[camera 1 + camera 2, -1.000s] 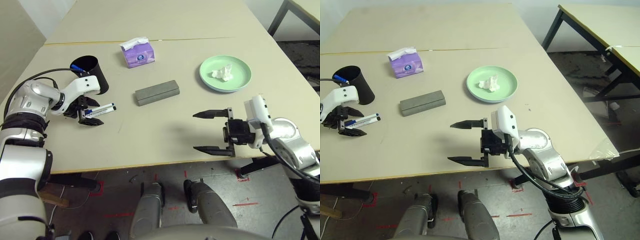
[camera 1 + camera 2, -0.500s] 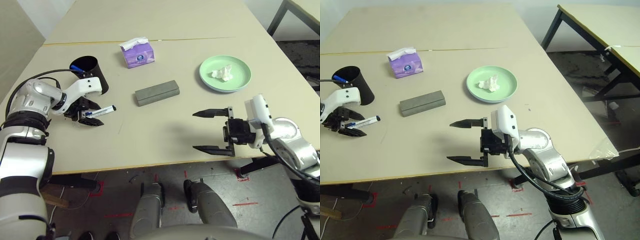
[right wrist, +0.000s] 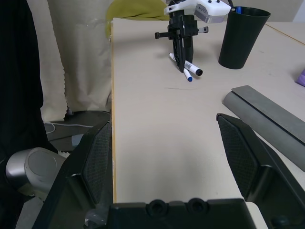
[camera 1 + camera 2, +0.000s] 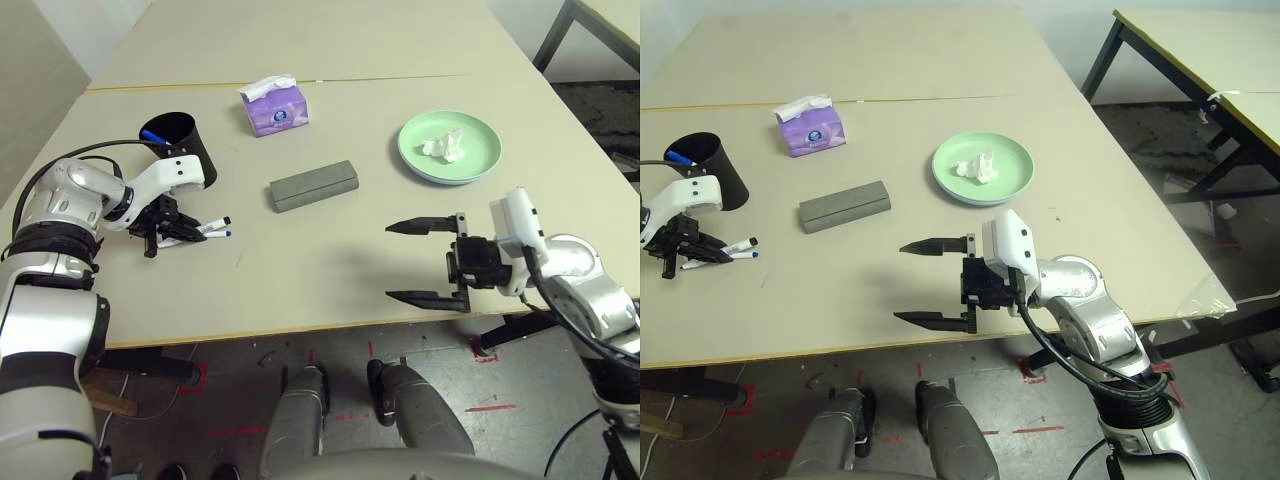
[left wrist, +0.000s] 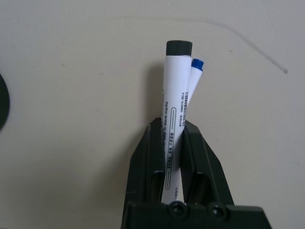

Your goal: Organize and tidy the items on the table.

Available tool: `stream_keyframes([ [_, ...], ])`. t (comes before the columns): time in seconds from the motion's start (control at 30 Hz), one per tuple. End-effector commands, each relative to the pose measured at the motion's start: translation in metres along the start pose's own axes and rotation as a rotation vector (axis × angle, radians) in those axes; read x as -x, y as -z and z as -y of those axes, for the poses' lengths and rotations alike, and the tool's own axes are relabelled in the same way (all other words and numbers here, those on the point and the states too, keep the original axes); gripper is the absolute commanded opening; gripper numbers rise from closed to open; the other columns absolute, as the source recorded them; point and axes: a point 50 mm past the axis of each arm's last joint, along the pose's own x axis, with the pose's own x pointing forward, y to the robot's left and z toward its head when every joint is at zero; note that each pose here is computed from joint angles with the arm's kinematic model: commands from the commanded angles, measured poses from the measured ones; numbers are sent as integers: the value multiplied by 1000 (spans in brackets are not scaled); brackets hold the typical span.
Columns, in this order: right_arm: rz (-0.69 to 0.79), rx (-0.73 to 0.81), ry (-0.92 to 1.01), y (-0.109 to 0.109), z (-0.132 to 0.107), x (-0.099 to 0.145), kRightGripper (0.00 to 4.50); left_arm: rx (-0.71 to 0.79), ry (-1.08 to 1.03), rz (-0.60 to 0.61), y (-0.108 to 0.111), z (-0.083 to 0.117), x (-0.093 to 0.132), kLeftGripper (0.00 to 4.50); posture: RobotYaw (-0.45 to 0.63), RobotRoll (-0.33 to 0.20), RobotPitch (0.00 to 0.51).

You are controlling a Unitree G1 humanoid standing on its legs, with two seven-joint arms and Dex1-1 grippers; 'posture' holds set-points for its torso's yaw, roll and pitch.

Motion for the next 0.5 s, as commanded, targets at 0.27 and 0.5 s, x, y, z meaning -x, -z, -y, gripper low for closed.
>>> stream_keyframes([
  [0.27,-17,5,-34,1,-2,-2,4500,75,38,36,2,2,6,1356,-152,0,188],
  [0.5,-11,3,-44,2,-3,-5,4500,78,42,38,6,5,7,3311,-145,0,186],
])
